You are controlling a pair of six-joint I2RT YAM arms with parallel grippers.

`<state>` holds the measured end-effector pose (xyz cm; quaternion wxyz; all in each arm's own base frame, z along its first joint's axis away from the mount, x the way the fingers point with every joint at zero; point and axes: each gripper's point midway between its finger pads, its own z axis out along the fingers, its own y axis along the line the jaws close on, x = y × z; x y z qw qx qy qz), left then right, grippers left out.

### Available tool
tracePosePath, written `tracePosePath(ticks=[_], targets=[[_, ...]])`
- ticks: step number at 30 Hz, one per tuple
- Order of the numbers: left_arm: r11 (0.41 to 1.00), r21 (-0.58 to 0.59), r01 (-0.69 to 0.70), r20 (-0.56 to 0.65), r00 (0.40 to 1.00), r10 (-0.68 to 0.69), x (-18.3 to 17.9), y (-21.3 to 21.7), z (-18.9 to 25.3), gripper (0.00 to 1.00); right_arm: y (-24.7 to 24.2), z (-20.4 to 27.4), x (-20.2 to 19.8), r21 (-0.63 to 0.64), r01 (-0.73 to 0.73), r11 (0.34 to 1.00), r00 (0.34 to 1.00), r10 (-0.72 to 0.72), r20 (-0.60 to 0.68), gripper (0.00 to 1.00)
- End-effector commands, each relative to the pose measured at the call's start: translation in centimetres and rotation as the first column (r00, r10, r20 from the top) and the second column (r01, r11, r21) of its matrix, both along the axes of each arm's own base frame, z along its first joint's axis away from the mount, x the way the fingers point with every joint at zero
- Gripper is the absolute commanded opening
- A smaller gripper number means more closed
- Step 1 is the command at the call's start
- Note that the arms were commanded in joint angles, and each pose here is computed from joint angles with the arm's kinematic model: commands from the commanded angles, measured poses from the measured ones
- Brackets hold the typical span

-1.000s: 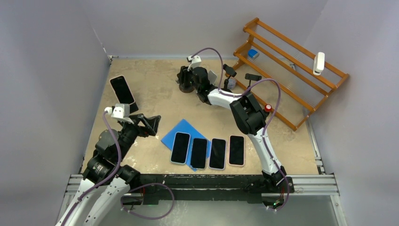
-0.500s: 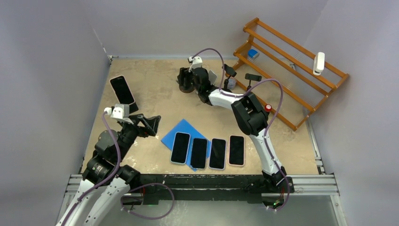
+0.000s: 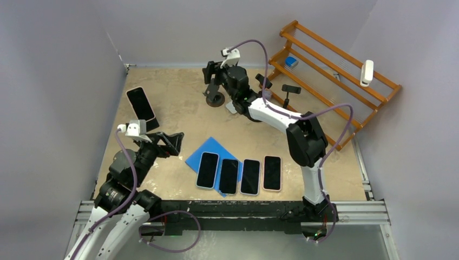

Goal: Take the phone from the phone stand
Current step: Move the phone stand to the center of the board, then remove the phone from the phone stand.

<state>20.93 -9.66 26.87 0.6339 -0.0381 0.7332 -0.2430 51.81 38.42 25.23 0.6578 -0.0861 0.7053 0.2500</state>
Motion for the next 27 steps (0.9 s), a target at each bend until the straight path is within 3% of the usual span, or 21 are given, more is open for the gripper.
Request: tracePosePath(ticks=[1,5,9,13,20,27], targets=[[0.997,-0.049,-0.057,0.043,0.997,0.059,0.0,1.1,2.3,0.89,1.6,8.8,-4.8,0.07,-0.045,0.997,0.99,0.035,0.136,0.79],[0.996,-0.064,-0.066,-0.002,0.998,0.066,0.5,0.7,1.6,0.92,2.5,12.9,-10.1,0.115,-0.099,0.988,0.981,0.077,0.179,0.79],[0.991,-0.027,-0.133,-0.065,0.989,0.131,2.0,1.1,0.6,0.94,1.6,13.8,-15.5,0.181,-0.179,0.967,0.976,0.152,0.156,0.78],[0.972,0.057,-0.227,-0.16,0.959,0.234,4.0,1.9,0.1,0.99,0.5,12.3,-19.3,0.231,-0.246,0.941,0.968,0.227,0.106,0.78],[0.93,0.19,-0.314,-0.282,0.89,0.359,7.0,2.6,-0.9,1.0,-1.1,8.0,-22.9,0.188,-0.276,0.943,0.96,0.281,-0.001,0.77],[0.89,0.17,-0.423,-0.393,0.799,0.455,10.8,6.7,-2.2,1.0,-1.0,5.3,-26.4,0.216,-0.394,0.894,0.902,0.421,-0.098,0.75]])
